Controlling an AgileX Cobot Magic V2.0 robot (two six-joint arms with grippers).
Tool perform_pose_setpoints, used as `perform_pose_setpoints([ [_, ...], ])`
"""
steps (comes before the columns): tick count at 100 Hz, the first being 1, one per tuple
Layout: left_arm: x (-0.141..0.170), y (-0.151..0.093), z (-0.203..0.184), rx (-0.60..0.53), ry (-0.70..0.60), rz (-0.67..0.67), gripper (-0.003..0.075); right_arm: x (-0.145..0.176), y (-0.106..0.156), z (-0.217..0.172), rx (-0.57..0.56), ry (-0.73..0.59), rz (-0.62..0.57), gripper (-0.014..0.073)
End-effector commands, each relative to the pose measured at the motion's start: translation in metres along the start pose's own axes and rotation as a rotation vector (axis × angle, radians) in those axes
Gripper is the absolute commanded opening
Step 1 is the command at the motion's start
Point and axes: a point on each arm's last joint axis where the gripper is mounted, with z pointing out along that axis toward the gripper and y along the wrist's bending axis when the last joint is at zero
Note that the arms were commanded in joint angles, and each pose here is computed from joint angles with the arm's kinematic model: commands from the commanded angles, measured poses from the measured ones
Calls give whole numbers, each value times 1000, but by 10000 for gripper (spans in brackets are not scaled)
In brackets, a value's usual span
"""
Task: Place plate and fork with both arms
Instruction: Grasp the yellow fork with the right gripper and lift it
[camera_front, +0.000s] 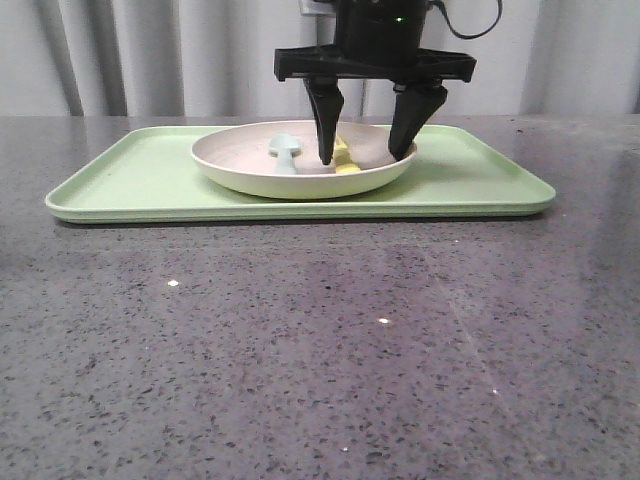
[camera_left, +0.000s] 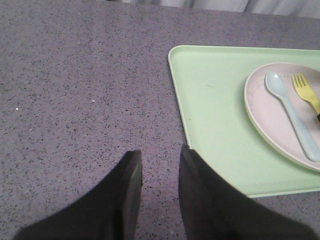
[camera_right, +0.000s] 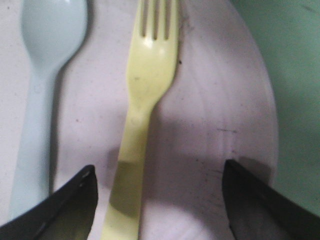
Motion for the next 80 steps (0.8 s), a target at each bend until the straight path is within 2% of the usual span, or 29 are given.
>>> perform_pose_setpoints([
  [1, -14, -3, -9, 6, -104, -15, 186, -6, 3, -39, -32, -113, -1, 526],
  [51, -14, -3, -9, 6, -104, -15, 186, -6, 3, -30, -33, -98, 1, 515],
  [60, -14, -3, -9, 6, -104, -15, 186, -6, 3, -30, -32, -97, 1, 446],
  [80, -14, -3, -9, 6, -104, -15, 186, -7, 3, -30, -34, -101, 2, 185],
])
